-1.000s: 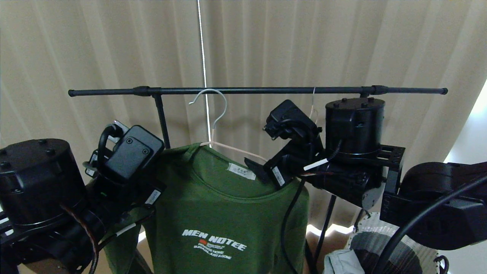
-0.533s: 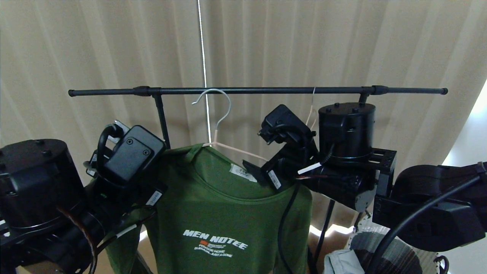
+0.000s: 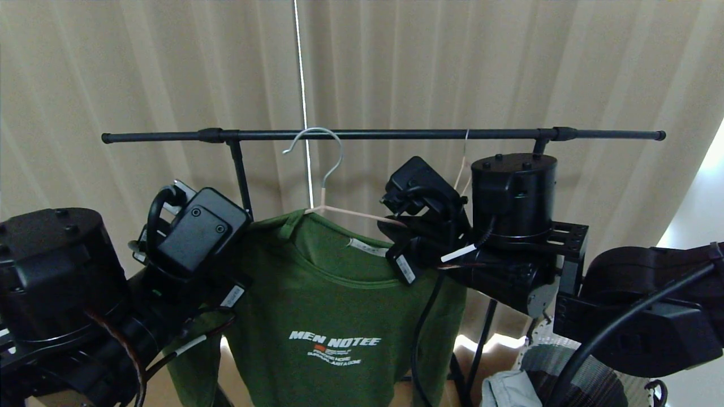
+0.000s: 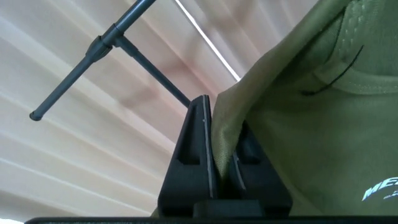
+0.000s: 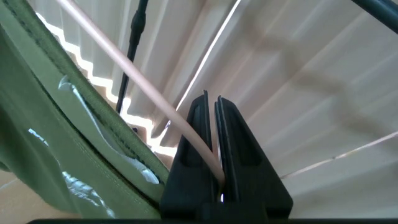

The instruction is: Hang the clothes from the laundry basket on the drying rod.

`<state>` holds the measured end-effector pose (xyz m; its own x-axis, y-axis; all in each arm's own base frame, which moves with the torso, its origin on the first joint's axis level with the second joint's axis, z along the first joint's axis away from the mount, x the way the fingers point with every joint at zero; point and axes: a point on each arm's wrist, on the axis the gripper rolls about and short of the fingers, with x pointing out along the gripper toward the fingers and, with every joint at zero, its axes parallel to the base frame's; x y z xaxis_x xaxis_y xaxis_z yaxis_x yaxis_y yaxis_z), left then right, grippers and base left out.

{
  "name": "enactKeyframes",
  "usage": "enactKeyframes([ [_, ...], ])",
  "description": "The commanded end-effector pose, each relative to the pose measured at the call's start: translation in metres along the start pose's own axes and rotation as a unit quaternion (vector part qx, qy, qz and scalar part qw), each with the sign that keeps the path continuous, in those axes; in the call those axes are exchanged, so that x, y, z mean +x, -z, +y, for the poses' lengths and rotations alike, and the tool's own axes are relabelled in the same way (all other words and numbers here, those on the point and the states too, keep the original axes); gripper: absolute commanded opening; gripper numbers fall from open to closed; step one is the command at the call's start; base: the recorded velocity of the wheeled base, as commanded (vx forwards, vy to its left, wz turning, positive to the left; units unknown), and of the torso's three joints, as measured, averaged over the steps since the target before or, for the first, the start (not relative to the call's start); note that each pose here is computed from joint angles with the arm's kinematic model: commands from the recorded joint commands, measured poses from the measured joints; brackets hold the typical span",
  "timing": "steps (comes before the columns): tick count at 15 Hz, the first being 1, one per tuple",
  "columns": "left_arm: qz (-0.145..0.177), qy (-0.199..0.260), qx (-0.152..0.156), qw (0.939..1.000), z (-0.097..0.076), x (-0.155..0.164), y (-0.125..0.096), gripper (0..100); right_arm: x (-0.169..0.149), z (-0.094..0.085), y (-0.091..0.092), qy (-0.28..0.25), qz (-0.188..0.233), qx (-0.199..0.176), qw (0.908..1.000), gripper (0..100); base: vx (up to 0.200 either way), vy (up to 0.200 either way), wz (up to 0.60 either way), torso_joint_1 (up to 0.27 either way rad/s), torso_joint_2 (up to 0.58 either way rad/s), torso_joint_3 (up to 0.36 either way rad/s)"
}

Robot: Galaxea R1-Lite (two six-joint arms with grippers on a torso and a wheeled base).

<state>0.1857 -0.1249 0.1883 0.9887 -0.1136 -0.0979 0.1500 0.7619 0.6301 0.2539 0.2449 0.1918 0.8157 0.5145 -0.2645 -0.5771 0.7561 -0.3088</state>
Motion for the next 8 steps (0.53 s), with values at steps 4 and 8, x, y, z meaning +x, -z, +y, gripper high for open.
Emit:
enactKeyframes([
  [4,0.008,0.004,0.002,1.0,-0.001,-0.005,0.007,100,-0.006,-0.002,-0.002,0.003,-0.004,0.001,1.0,0,0.0,0.0,0.0,0.0,0.0,0.0],
  [8,-0.002,0.006,-0.039,0.9992,0.005,-0.019,0.012,100,-0.019,-0.017,0.001,0.041,0.002,0.008,0.9991,0,0.0,0.0,0.0,0.0,0.0,0.0],
])
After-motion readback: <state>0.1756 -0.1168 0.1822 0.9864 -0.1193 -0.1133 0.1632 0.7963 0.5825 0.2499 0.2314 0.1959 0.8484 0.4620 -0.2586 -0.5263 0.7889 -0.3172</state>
